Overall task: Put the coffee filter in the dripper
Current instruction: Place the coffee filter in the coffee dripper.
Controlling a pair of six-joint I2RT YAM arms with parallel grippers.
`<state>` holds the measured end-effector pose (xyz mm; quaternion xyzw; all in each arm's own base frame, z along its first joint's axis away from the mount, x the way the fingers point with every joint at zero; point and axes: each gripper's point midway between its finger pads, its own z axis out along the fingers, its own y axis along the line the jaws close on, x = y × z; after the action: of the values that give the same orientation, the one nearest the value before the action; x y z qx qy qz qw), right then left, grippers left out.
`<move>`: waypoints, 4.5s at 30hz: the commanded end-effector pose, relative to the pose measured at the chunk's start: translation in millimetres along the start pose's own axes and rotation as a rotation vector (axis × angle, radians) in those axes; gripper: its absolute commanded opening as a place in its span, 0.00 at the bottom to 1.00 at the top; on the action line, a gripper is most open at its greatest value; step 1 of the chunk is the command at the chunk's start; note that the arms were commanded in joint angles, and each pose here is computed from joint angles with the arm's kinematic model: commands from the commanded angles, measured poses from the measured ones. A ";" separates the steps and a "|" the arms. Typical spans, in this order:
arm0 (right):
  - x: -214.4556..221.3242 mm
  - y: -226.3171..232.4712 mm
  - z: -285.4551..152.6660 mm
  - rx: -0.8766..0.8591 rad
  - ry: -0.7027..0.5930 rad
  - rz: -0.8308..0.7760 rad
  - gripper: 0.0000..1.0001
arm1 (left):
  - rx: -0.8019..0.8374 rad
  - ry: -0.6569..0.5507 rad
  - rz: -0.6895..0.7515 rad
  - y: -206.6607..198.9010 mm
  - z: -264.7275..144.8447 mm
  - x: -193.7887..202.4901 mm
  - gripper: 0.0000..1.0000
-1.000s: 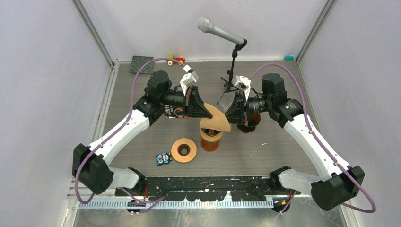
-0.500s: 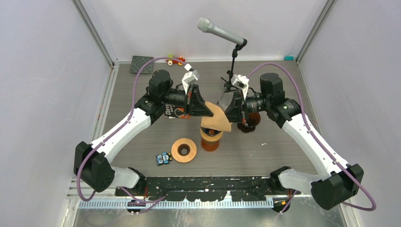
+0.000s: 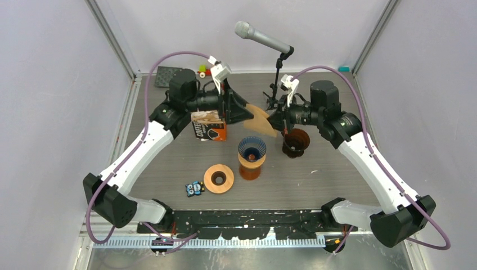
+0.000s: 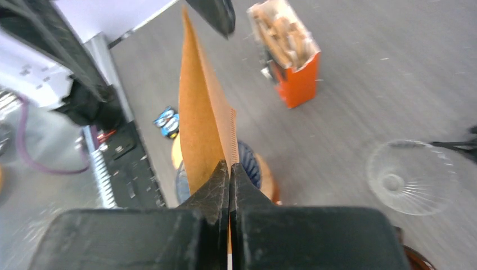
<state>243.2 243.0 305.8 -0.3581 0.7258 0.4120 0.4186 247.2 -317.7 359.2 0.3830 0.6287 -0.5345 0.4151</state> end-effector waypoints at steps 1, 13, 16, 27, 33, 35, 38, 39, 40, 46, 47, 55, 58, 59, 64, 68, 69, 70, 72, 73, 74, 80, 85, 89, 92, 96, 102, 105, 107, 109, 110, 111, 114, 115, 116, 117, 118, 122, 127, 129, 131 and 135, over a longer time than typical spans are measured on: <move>-33.0 -32.1 -0.9 0.301 -0.058 -0.057 0.00 | -0.301 -0.029 -0.020 38.4 -13.4 -27.1 0.72; -56.2 -71.3 17.2 0.652 -0.074 0.014 0.00 | -0.557 -0.058 -0.241 74.5 -13.0 -34.8 0.84; -57.7 -72.2 19.9 0.670 -0.081 0.032 0.00 | -0.573 -0.071 -0.282 75.3 -13.9 -32.7 0.84; -55.3 -79.5 31.7 0.704 -0.080 0.061 0.00 | -0.494 -0.099 -0.424 78.5 10.2 -33.6 0.84; -52.0 -79.6 37.7 0.687 -0.078 0.066 0.00 | -0.491 -0.100 -0.453 83.4 15.0 -30.6 0.83; -52.5 -79.6 38.3 0.687 -0.080 0.067 0.01 | -0.497 -0.095 -0.463 86.7 17.0 -27.6 0.82; -52.7 -79.9 38.1 0.688 -0.078 0.062 0.00 | -0.493 -0.087 -0.472 89.7 20.2 -24.2 0.79; -53.2 -79.8 37.2 0.690 -0.080 0.059 0.00 | -0.491 -0.085 -0.475 90.3 20.9 -23.5 0.78; -53.6 -80.1 36.4 0.693 -0.082 0.058 0.00 | -0.492 -0.084 -0.477 91.4 21.6 -22.6 0.77; -52.5 -80.5 35.8 0.697 -0.082 0.056 0.00 | -0.482 -0.065 -0.479 99.8 29.9 -16.3 0.72; -52.1 -81.6 35.4 0.702 -0.083 0.057 0.00 | -0.483 -0.063 -0.480 101.1 30.6 -15.4 0.71; -50.4 -84.5 32.6 0.723 -0.086 0.045 0.00 | -0.485 -0.054 -0.456 102.8 30.7 -15.3 0.67; -48.7 -86.2 33.0 0.741 -0.078 0.026 0.00 | -0.497 -0.052 -0.438 104.3 29.0 -16.5 0.66; -47.7 -86.9 33.2 0.747 -0.073 0.019 0.00 | -0.502 -0.051 -0.433 103.8 27.7 -17.4 0.66; -46.6 -87.9 30.9 0.779 -0.067 -0.024 0.00 | -0.536 -0.048 -0.405 105.8 21.7 -18.6 0.67; -46.5 -87.1 30.8 0.786 -0.065 -0.039 0.00 | -0.572 -0.039 -0.378 110.8 17.3 -17.8 0.67; -45.8 -87.1 31.4 0.786 -0.062 -0.041 0.00 | -0.580 -0.035 -0.373 112.4 16.9 -16.6 0.67; -45.1 -86.6 32.4 0.784 -0.060 -0.041 0.00 | -0.585 -0.033 -0.366 113.0 16.8 -16.5 0.67; -44.0 -85.9 35.0 0.781 -0.055 -0.043 0.00 | -0.593 -0.026 -0.356 114.5 16.6 -15.6 0.66; -43.8 -85.9 35.5 0.782 -0.055 -0.044 0.00 | -0.596 -0.025 -0.354 115.0 16.5 -15.4 0.66; -43.7 -85.8 35.9 0.783 -0.054 -0.044 0.00 | -0.602 -0.021 -0.349 115.8 16.2 -14.7 0.66; -46.0 -85.1 36.0 0.792 -0.057 -0.053 0.00 | -0.637 0.000 -0.319 118.0 13.9 -9.9 0.65; -45.8 -87.1 36.4 0.809 -0.055 -0.058 0.00 | -0.648 0.009 -0.315 119.8 14.9 -7.3 0.64; -46.8 -85.7 36.6 0.815 -0.055 -0.070 0.01 | -0.684 0.030 -0.276 122.0 14.2 -3.9 0.64; -46.1 -85.4 37.3 0.820 -0.054 -0.076 0.00 | -0.709 0.035 -0.252 122.8 12.1 -4.7 0.63; -45.4 -83.7 38.4 0.816 -0.054 -0.077 0.00 | -0.724 0.032 -0.245 123.8 10.0 -5.9 0.59; -45.3 -82.4 40.1 0.813 -0.054 -0.076 0.00 | -0.694 0.035 -0.273 122.3 16.3 -1.4 0.41; -43.0 -82.2 42.3 0.806 -0.049 -0.075 0.00 | -0.668 0.037 -0.283 120.8 20.9 -0.1 0.36; -40.5 -82.2 44.0 0.803 -0.043 -0.076 0.00 | -0.659 0.039 -0.284 120.3 22.3 0.1 0.33; -40.1 -81.7 44.3 0.801 -0.044 -0.076 0.00 | -0.650 0.040 -0.285 119.5 23.7 0.4 0.28; -39.9 -81.5 44.7 0.799 -0.044 -0.076 0.00 | -0.643 0.041 -0.285 119.0 24.5 0.4 0.26; -39.8 -81.8 44.5 0.800 -0.044 -0.075 0.00 | -0.640 0.040 -0.286 118.7 25.1 0.3 0.23; -40.7 -80.6 44.2 0.798 -0.047 -0.076 0.00 | -0.634 0.042 -0.285 117.7 25.9 0.5 0.19; -40.5 -81.0 43.7 0.800 -0.047 -0.075 0.00 | -0.633 0.043 -0.284 117.7 25.9 0.9 0.17; -40.7 -81.2 43.1 0.802 -0.048 -0.077 0.00 | -0.633 0.043 -0.281 117.7 25.8 0.7 0.14; -41.3 -81.7 42.2 0.806 -0.049 -0.079 0.00 | -0.632 0.048 -0.277 117.9 25.7 2.2 0.11; -41.4 -81.9 41.7 0.810 -0.049 -0.081 0.01 | -0.630 0.047 -0.271 117.2 25.3 1.3 0.08; -43.2 -83.1 38.3 0.822 -0.054 -0.094 0.01 | -0.615 0.046 -0.241 113.3 24.1 -3.5 0.00; -42.8 -82.1 40.1 0.813 -0.045 -0.096 0.11 | -0.592 0.053 -0.227 107.1 23.3 -4.9 0.00; -43.5 -81.9 41.0 0.811 -0.043 -0.092 0.14 | -0.591 0.058 -0.227 107.4 23.3 -3.1 0.00; -44.0 -81.6 42.2 0.809 -0.041 -0.090 0.16 | -0.591 0.063 -0.226 107.6 22.7 -1.7 0.00; -41.8 -82.9 43.7 0.809 -0.031 -0.088 0.19 | -0.590 0.069 -0.221 107.5 22.2 0.2 0.00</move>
<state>340.9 251.1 291.6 -0.1966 0.8170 0.0731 0.5371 351.8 -323.5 291.6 0.1758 0.8327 -0.3430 0.3976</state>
